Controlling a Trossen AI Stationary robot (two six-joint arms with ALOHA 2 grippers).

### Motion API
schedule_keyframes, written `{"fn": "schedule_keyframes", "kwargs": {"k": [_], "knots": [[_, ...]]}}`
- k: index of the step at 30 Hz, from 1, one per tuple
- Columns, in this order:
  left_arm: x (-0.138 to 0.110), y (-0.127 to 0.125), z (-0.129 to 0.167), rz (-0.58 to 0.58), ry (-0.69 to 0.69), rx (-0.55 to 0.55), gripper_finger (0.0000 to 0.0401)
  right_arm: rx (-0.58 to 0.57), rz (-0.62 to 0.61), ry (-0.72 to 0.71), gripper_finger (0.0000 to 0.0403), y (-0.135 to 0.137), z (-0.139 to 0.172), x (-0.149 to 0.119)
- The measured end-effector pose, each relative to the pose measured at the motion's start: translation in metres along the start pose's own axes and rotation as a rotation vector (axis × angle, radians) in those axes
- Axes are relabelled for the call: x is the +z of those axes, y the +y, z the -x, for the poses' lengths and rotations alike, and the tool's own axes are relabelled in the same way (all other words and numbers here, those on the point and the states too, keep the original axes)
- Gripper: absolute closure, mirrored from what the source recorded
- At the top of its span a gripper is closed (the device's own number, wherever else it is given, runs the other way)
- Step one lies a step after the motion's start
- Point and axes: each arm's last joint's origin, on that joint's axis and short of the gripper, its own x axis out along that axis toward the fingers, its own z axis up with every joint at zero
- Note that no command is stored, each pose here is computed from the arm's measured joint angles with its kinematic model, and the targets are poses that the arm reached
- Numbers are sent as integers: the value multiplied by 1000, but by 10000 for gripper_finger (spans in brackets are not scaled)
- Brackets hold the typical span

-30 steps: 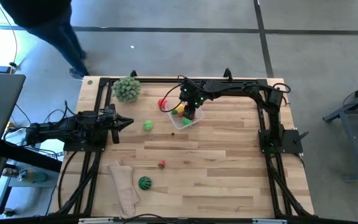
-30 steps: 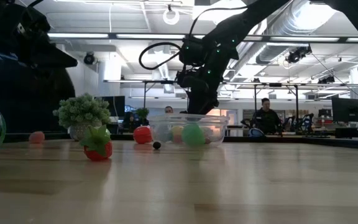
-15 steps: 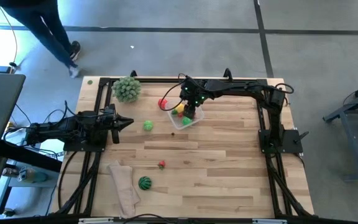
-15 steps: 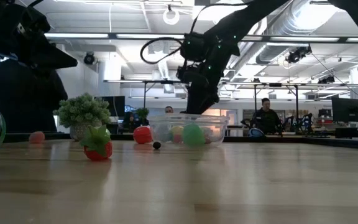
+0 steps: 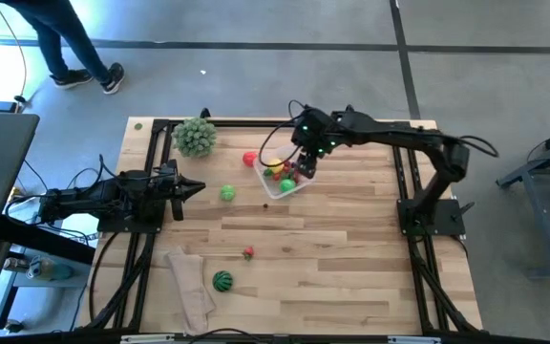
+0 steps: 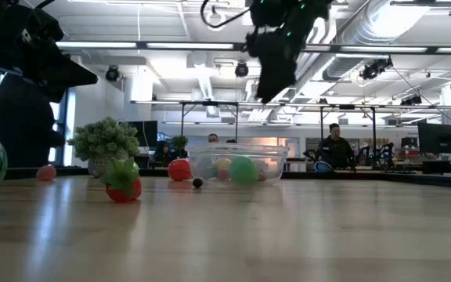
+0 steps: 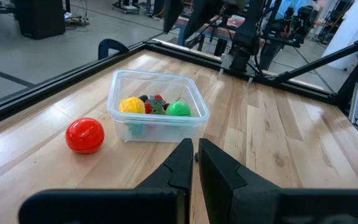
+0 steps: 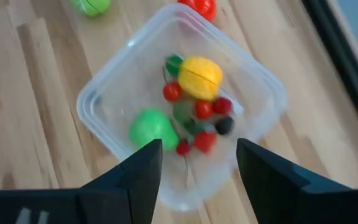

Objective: Pick and placing Produce into tupperware
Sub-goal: Put the green cabbage into the transparent container

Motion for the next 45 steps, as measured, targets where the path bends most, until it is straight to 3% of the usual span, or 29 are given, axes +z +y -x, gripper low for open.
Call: {"fn": "schedule_keyframes", "kwargs": {"k": [10,18,22,27,33,40,45], "knots": [[0,0,0,0,0,0,384,-138,-16,21,204,25,71,-29],[0,0,0,0,1,0,384,-105,-23,-57,204,48,93,-79],[0,0,0,0,0,0,384,-50,-49,-99,204,55,83,-117],[0,0,0,0,0,0,384,98,-111,-178,204,65,62,-159],[0,0,0,0,0,0,384,269,-60,-275,204,84,24,-194],[0,0,0,0,1,0,384,183,-120,-218,204,86,-4,-231],[0,0,0,0,0,0,384,117,-88,-251,204,86,-7,-235]]}}
